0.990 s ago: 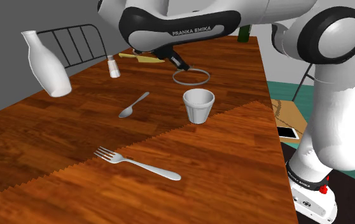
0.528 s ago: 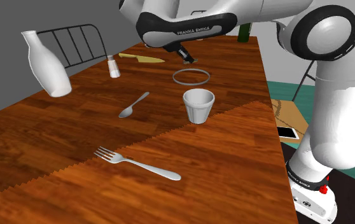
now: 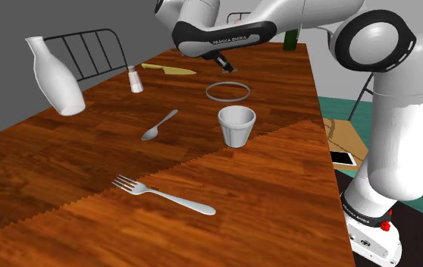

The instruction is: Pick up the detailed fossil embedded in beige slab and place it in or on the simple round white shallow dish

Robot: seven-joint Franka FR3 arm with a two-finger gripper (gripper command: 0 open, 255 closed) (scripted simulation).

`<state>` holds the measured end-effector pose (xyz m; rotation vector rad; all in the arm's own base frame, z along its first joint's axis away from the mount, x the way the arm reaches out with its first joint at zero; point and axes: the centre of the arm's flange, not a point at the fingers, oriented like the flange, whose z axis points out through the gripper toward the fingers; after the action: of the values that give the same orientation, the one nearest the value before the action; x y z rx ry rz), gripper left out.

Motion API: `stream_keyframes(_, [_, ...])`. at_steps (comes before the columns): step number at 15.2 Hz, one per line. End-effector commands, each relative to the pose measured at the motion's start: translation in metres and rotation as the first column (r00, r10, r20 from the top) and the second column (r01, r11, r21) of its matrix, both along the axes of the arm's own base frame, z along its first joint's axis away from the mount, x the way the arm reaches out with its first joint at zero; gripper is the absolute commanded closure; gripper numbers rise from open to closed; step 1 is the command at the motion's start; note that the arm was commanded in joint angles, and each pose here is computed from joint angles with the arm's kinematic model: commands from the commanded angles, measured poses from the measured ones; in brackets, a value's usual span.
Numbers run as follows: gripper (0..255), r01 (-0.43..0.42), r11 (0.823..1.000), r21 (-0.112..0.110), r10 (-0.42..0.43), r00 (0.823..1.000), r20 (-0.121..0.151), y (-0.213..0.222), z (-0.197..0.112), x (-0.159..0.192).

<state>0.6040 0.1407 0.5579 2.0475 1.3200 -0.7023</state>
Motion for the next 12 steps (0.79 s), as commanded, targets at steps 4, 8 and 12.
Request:
stream_keyframes(4, [255, -0.001, 1.0, 0.0, 0.001, 1.0, 0.0, -0.001, -0.027, -0.001])
stream_keyframes(8, [255, -0.001, 1.0, 0.0, 0.001, 1.0, 0.0, -0.001, -0.053, -0.001])
stream_keyframes(12, [255, -0.001, 1.0, 0.0, 0.001, 1.0, 0.0, -0.001, -0.053, -0.001])
